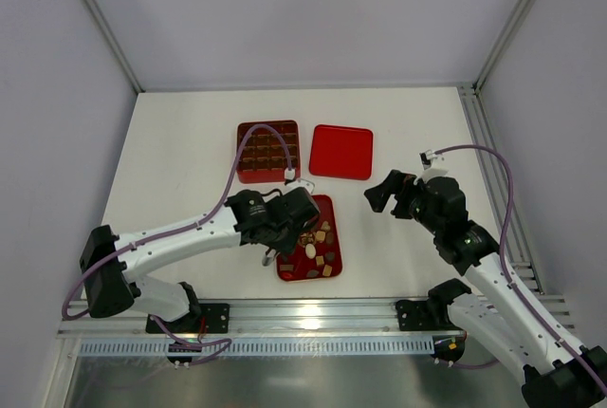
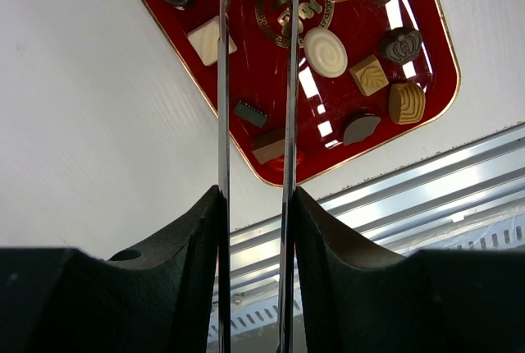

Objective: Pack the chocolate

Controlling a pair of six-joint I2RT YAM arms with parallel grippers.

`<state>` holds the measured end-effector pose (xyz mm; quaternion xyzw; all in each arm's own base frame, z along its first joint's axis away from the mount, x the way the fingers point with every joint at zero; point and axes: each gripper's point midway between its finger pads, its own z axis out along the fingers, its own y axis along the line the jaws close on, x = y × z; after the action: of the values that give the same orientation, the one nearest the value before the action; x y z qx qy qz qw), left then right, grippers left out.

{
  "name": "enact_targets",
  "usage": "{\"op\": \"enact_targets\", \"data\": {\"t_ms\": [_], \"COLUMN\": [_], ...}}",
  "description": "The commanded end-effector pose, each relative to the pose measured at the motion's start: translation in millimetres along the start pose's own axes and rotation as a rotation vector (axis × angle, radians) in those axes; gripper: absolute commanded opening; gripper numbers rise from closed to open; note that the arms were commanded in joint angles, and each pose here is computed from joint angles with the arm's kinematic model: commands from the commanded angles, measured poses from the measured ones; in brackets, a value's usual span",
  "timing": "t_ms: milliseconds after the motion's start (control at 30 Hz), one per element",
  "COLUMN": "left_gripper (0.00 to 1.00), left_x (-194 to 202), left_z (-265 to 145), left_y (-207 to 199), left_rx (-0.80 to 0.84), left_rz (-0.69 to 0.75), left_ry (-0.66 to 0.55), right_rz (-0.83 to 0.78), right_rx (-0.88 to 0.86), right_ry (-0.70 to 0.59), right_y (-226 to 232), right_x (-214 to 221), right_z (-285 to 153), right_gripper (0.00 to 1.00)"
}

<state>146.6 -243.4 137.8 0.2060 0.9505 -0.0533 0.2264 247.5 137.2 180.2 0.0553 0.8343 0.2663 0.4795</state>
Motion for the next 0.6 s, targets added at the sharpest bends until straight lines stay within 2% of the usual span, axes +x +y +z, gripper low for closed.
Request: {"op": "enact_targets", "data": {"t_ms": [0,567], "left_gripper": [0.38,0.39], "left_x": [-4.9,2.0], "left_z": [-6.0,0.4], "left_y": [-6.5,-11.1], "left_rx": [0.035,0.041], "left_rz": [-0.031,-0.031], "left_ry": [-0.039,-0.020], "right_rz": [0.012,0.018], "right_rx": [-0.007,-0.004], "right_ry": [-0.034,-0.029], "right_y": [2.7,0.5], "right_x": [-6.4,-2.6], "right_z": [-1.6,-0.3], "right_gripper": [0.99,1.00]}}
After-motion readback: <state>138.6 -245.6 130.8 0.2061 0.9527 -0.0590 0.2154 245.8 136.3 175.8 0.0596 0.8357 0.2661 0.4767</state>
